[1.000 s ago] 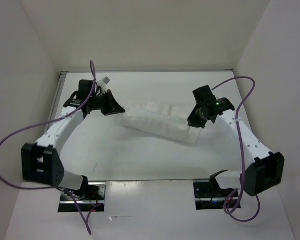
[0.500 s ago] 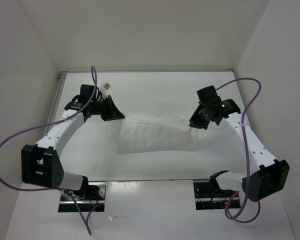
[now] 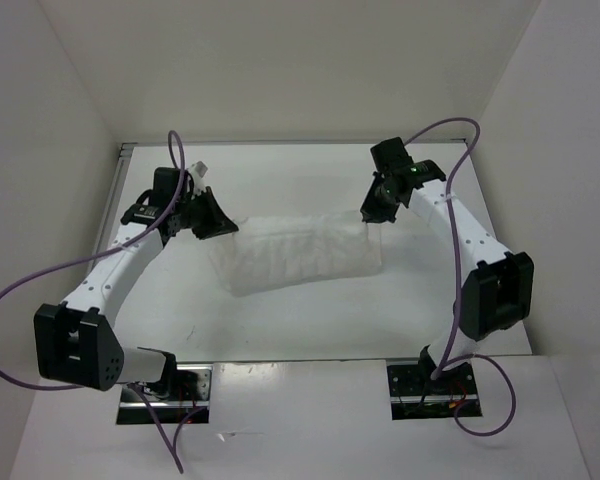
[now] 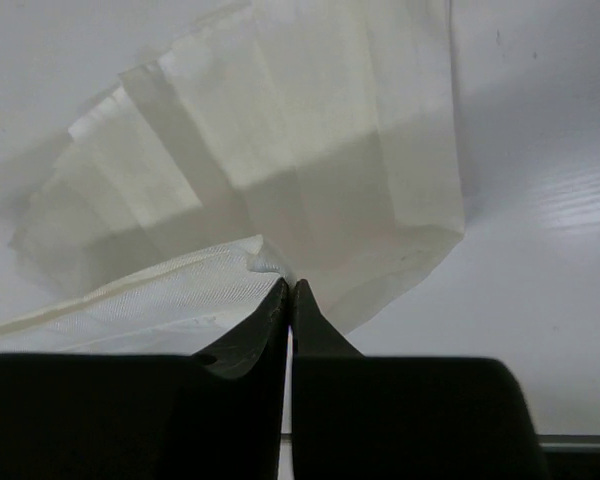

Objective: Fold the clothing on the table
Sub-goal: Fold the skirt

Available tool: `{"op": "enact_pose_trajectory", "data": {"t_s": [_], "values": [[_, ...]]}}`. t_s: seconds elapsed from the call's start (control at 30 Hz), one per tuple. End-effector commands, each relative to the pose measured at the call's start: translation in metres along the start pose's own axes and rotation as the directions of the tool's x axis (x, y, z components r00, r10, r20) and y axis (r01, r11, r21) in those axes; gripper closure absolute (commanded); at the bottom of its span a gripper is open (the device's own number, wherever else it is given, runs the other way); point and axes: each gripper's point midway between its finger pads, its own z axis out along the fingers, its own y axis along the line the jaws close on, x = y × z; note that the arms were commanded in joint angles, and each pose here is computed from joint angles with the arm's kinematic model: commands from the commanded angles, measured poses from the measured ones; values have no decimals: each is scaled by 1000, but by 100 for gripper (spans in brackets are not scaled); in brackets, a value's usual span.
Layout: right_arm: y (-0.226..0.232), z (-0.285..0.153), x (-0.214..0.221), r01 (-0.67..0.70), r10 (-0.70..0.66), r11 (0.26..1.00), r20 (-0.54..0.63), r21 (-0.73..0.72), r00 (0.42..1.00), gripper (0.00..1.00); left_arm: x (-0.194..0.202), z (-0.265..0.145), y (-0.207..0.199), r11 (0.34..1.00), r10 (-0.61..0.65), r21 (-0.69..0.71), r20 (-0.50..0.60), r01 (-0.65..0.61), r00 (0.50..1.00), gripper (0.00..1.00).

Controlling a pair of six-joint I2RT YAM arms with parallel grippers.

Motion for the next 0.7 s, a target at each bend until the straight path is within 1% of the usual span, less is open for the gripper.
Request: {"op": "enact_pose_trajectory", "data": {"t_s": [0.0, 0.17, 0.23, 0.33, 0.37, 0.4, 0.47, 0.5, 0.53, 0.57, 0.6, 0.67], "values": [[-4, -1, -46, 40, -47, 998, 131, 53, 990, 100, -9, -18, 24, 992, -39, -117, 99, 50, 994, 100], [17, 10, -57, 73, -73, 997, 112, 9, 991, 100, -5, -21, 31, 986, -54, -149, 101, 69, 993, 100], [15, 13, -54, 74, -76, 997, 96, 21, 992, 100, -7, -21, 29, 989, -46, -137, 118, 62, 992, 100], [9, -4, -45, 76, -77, 997, 76, 12, 994, 100, -11, -22, 24, 993, -6, -115, 122, 20, 993, 100], [10, -8, -35, 93, -93, 996, 69, 6, 993, 100, -15, -24, 19, 995, 7, -102, 127, 6, 992, 100], [15, -30, -22, 116, -113, 992, 67, -38, 991, 100, -18, -28, 13, 996, 24, -84, 135, -13, 991, 100], [14, -44, 1, 145, -142, 987, 42, -71, 989, 100, -20, -36, 3, 998, 29, -58, 136, -21, 990, 100], [17, -66, 10, 157, -151, 980, 55, -125, 987, 100, -19, -42, -4, 999, 33, -36, 139, -29, 990, 100], [12, -69, 26, 165, -163, 977, 22, -132, 986, 100, -19, -45, -7, 999, 45, -23, 139, -43, 989, 100], [13, -77, 34, 162, -161, 973, 15, -162, 987, 100, -16, -51, -10, 999, 48, -11, 139, -46, 989, 100], [12, -94, 42, 162, -161, 964, 19, -212, 987, 100, -12, -54, -12, 999, 46, -5, 131, -46, 990, 100], [7, -99, 57, 144, -150, 960, -8, -240, 989, 100, -3, -62, -12, 999, 44, 0, 121, -44, 992, 100]]}}
